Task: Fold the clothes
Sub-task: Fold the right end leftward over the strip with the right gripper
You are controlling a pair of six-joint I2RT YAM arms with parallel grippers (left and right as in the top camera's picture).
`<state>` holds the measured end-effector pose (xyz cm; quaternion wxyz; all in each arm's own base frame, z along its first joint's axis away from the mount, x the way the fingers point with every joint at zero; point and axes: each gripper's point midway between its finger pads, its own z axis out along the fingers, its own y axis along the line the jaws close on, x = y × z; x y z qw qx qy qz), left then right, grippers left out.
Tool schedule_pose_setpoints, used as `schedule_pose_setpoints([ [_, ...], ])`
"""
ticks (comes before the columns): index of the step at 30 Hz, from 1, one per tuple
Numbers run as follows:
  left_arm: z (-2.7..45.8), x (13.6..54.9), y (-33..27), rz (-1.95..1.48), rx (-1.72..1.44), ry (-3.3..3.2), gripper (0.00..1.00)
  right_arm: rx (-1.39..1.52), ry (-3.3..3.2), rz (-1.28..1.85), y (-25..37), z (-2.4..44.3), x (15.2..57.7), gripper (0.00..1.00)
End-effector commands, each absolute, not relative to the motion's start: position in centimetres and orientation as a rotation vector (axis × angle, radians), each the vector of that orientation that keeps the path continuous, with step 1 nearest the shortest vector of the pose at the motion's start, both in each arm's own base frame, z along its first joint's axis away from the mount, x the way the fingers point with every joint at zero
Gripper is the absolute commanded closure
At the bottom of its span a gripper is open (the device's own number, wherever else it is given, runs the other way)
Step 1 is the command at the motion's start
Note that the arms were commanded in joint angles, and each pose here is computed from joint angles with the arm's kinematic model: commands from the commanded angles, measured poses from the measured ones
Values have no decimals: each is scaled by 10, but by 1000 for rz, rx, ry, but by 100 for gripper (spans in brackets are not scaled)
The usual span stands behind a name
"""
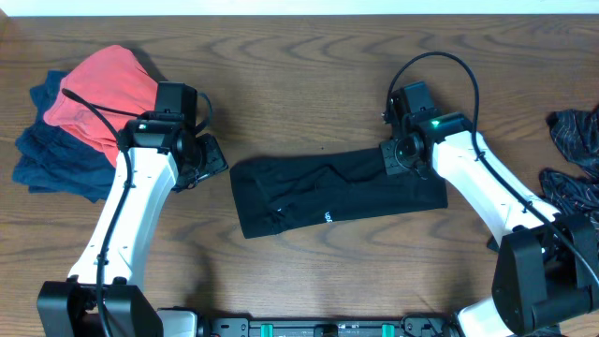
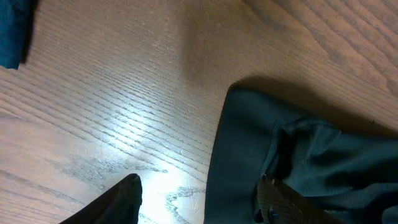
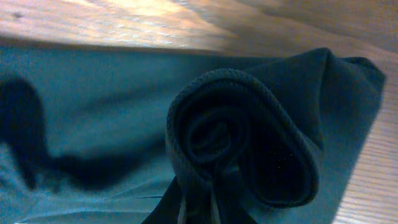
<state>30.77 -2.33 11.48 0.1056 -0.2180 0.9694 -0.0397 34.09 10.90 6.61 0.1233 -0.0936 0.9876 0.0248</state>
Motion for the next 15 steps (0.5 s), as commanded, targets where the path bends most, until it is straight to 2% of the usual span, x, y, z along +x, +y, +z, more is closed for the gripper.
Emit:
schedule_pose_setpoints([
  [1, 115, 309, -20, -98, -642, 2854, 38, -448, 2882, 285, 138, 66, 330, 87],
  [5, 115, 310, -20, -99, -641, 2850, 38, -633, 2842, 421, 154, 69, 321, 77],
  [10, 116, 311, -20, -100, -640, 2848, 38, -331, 2879, 107, 112, 64, 341, 72],
  [15, 116, 311, -20, -100, -641, 2848, 38, -233, 2870, -39, 92, 65, 347, 70],
])
